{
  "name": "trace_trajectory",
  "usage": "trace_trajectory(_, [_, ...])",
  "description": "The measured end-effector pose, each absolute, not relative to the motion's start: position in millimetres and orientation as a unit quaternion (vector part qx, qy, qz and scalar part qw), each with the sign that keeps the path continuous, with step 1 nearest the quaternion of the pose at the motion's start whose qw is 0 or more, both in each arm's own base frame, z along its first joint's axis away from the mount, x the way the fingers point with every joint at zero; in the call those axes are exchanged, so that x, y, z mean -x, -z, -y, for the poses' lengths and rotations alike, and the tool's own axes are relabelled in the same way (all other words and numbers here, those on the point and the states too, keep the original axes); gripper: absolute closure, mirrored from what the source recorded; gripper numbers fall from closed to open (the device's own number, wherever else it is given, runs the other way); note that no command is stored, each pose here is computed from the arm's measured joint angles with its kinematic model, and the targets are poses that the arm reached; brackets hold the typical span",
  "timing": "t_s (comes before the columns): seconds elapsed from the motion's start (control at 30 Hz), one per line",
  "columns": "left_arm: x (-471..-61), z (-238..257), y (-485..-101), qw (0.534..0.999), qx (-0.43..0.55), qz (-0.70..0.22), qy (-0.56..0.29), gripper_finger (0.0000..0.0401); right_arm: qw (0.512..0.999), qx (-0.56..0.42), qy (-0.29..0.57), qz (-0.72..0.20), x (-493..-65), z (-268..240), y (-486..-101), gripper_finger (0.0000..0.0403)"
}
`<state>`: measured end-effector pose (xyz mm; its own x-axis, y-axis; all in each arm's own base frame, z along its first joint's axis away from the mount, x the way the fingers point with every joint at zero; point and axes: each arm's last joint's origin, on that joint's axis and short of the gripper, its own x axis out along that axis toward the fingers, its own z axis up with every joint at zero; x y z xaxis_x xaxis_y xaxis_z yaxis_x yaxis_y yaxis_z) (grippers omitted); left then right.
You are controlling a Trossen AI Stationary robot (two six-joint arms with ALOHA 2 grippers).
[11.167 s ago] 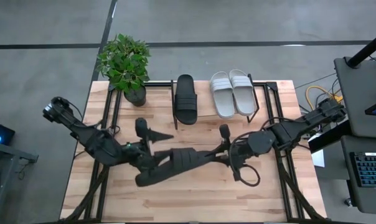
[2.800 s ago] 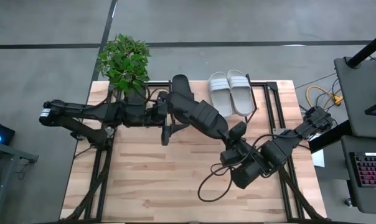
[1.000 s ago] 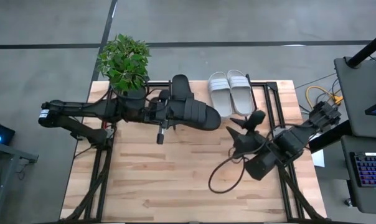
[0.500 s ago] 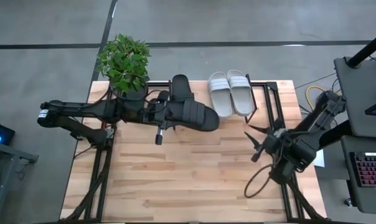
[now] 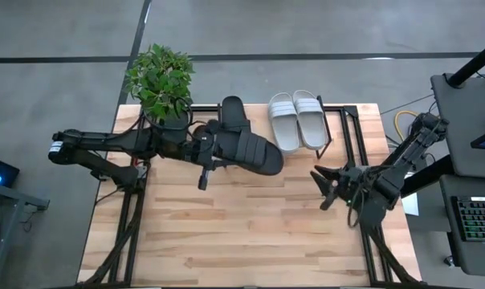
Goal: Pick and place slides into the shelf
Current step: Put the black slide on the shelf
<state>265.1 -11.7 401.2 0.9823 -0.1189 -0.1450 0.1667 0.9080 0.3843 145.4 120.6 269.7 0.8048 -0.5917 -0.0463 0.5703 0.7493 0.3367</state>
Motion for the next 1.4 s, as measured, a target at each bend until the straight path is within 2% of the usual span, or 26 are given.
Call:
trace_trajectory(0.13, [-265.8,12.9,-397.7,0.968,-0.224,-0.056,0.096,0.0401,0.922,-0.213,0.320,0.050,-150.7,-113.5,-272.1,0.0268])
trace_trajectory(0.27, [-268.0,13.3,-389.4,0.965,-0.231,-0.070,0.101,0.0401,0.939,-0.197,0.280,0.021,-158.7,-109.0,-278.3,0.0266])
trace_trajectory(0.37, [-268.5,13.2,-386.9,0.965,-0.232,-0.070,0.100,0.0401,0.974,-0.147,0.173,-0.007,-171.3,-108.8,-287.3,0.0266])
trace_trajectory(0.47, [-268.1,13.2,-385.8,0.965,-0.233,-0.071,0.100,0.0401,0.994,-0.096,0.049,0.024,-182.0,-107.5,-301.3,0.0266])
trace_trajectory(0.53, [-267.7,13.1,-386.1,0.964,-0.235,-0.070,0.100,0.0401,0.997,-0.066,0.009,0.049,-185.4,-101.7,-308.2,0.0266])
trace_trajectory(0.67, [-267.3,13.1,-386.1,0.962,-0.245,-0.069,0.101,0.0401,0.997,-0.037,-0.008,0.068,-191.2,-80.5,-313.7,0.0272])
trace_trajectory(0.83, [-267.5,12.6,-382.6,0.953,-0.274,-0.071,0.104,0.0401,0.992,-0.027,-0.083,0.096,-201.4,-48.2,-318.5,0.0280])
trace_trajectory(0.93, [-267.7,10.5,-382.2,0.947,-0.293,-0.066,0.113,0.0401,0.991,-0.011,-0.079,0.103,-203.6,-32.4,-320.0,0.0283])
trace_trajectory(1.13, [-267.4,2.5,-384.0,0.934,-0.304,-0.026,0.185,0.0401,0.994,0.012,-0.062,0.090,-201.2,-24.4,-319.1,0.0291])
trace_trajectory(1.4, [-270.3,-11.1,-379.6,0.909,-0.293,0.023,0.295,0.0401,0.971,0.109,-0.146,0.155,-177.4,-42.9,-340.0,0.0299])
